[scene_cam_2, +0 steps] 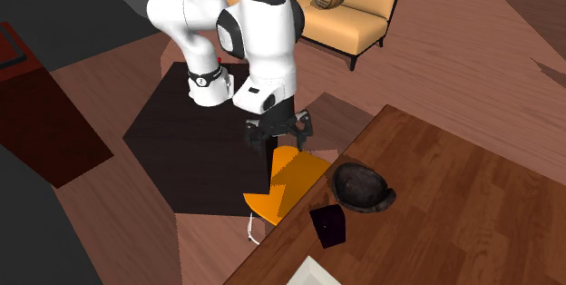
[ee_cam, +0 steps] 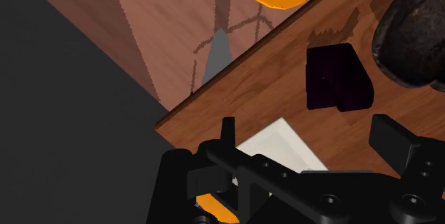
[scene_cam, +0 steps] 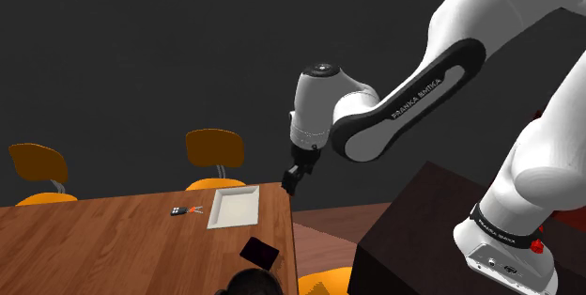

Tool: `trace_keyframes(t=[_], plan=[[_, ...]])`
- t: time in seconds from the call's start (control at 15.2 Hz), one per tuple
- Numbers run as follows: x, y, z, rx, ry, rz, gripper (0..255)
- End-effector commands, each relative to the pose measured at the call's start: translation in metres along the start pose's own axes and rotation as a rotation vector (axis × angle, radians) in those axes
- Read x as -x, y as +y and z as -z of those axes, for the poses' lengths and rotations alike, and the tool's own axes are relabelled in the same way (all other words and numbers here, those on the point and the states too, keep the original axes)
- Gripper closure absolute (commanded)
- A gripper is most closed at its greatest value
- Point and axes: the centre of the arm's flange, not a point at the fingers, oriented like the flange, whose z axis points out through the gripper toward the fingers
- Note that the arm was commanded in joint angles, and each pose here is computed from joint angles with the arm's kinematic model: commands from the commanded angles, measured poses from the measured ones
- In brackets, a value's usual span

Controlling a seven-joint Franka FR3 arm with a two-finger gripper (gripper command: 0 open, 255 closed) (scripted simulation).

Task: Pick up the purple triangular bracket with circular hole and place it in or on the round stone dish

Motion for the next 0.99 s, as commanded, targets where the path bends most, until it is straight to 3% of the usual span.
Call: trace_keyframes(t=[0.0,0.92], plan=[[-0.006,-0.018,-0.023,0.0,0.002,0.003,0],[-0.045,-0.123,-0.172,0.015,0.009,0.026,0]])
